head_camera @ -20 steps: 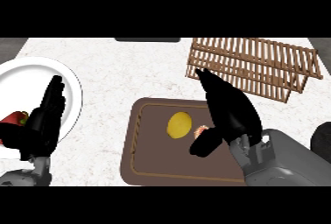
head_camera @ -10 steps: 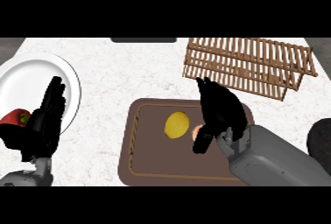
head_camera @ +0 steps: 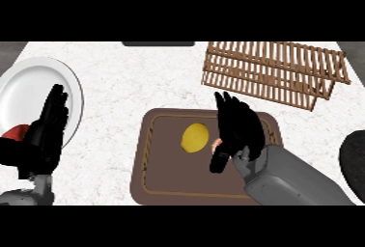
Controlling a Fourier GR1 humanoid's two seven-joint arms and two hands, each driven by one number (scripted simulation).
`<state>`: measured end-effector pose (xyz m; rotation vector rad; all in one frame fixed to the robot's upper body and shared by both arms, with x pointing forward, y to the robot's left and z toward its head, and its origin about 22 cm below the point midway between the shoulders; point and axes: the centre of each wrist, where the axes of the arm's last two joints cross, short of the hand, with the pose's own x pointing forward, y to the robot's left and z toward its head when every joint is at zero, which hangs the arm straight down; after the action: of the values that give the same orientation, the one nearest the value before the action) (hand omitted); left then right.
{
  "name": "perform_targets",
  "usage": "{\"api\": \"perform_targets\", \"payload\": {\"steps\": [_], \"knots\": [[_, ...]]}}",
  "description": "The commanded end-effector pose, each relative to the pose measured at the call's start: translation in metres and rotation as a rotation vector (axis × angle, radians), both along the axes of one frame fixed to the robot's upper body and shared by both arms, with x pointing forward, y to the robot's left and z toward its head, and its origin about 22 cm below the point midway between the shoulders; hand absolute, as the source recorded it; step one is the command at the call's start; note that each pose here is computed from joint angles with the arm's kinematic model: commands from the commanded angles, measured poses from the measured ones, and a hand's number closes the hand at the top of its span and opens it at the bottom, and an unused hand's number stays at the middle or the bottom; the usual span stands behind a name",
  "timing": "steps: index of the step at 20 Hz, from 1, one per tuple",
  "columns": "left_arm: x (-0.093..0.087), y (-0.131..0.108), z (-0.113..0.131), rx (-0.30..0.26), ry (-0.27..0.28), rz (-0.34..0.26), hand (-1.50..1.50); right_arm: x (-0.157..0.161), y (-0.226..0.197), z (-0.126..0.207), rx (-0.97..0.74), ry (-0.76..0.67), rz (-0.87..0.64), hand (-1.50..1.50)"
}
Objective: Pick the cupcake from the tray and place it in the tiered shelf
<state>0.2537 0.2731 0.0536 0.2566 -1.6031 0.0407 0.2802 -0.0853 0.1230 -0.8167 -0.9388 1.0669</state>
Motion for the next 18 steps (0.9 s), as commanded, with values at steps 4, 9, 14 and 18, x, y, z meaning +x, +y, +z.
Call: {"api": "perform_targets", "payload": {"steps": [4,9,14,18], "knots": [[0.004,-0.005,0.000,-0.016,-0.006,-0.005,0.00,-0.007,0.006,-0.010,-0.105,0.090,-0.160,-1.50],[0.014,0.001,0.002,-0.005,-0.007,0.000,0.00,-0.009,0.003,-0.028,-0.086,0.052,-0.147,-1.50],[-0.004,-0.003,-0.002,-0.004,0.010,0.008,0.00,-0.024,0.000,-0.047,-0.073,0.048,-0.143,-1.50],[-0.010,0.003,0.007,0.002,-0.011,-0.002,0.00,-0.010,-0.003,-0.050,-0.068,0.068,-0.155,-1.50]]}}
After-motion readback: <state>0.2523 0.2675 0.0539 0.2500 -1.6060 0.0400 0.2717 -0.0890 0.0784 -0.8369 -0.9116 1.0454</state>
